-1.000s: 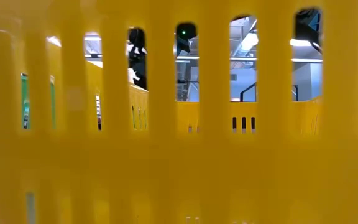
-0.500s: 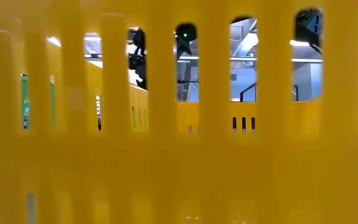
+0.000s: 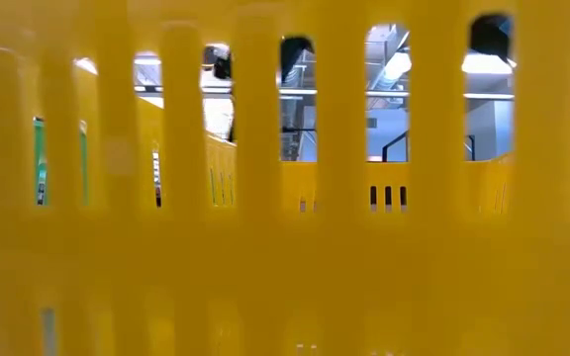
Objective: Stack baskets on shelf by color
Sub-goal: Adjust the colored bins on the shelf
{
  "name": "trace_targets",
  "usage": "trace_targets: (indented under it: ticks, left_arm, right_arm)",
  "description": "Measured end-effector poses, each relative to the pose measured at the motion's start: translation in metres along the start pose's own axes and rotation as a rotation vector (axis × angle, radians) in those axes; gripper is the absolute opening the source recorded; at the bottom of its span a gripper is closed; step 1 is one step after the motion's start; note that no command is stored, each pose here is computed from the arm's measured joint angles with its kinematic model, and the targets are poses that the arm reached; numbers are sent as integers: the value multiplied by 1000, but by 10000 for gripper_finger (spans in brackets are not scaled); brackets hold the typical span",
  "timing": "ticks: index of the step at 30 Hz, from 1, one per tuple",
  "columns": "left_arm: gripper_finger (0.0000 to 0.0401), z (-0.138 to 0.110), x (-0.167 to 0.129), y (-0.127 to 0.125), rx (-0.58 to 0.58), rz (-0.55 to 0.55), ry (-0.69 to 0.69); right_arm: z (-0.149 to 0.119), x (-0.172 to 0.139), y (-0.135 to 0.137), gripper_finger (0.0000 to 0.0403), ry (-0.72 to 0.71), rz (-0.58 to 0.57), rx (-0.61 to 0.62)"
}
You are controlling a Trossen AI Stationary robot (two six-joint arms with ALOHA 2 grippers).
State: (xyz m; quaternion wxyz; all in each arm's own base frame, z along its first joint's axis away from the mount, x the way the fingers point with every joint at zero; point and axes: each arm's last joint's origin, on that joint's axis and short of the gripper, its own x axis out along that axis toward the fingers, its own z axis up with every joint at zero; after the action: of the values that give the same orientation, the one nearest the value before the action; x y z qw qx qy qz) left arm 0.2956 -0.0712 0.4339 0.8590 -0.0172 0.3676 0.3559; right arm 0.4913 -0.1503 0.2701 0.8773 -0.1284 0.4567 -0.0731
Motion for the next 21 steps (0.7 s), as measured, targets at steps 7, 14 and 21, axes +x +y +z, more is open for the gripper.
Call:
trace_targets:
  ticks: [7,14,21]
  left_arm:
    - [0,0,0,0,0,-11,10]
    - [0,0,0,0,1,-12,10]
    - [0,0,0,0,1,-11,10]
  right_arm:
    - [-23,20,-16,0,111,28,35]
    - [-26,24,-18,0,111,48,40]
    - [-18,23,-9,0,74,59,44]
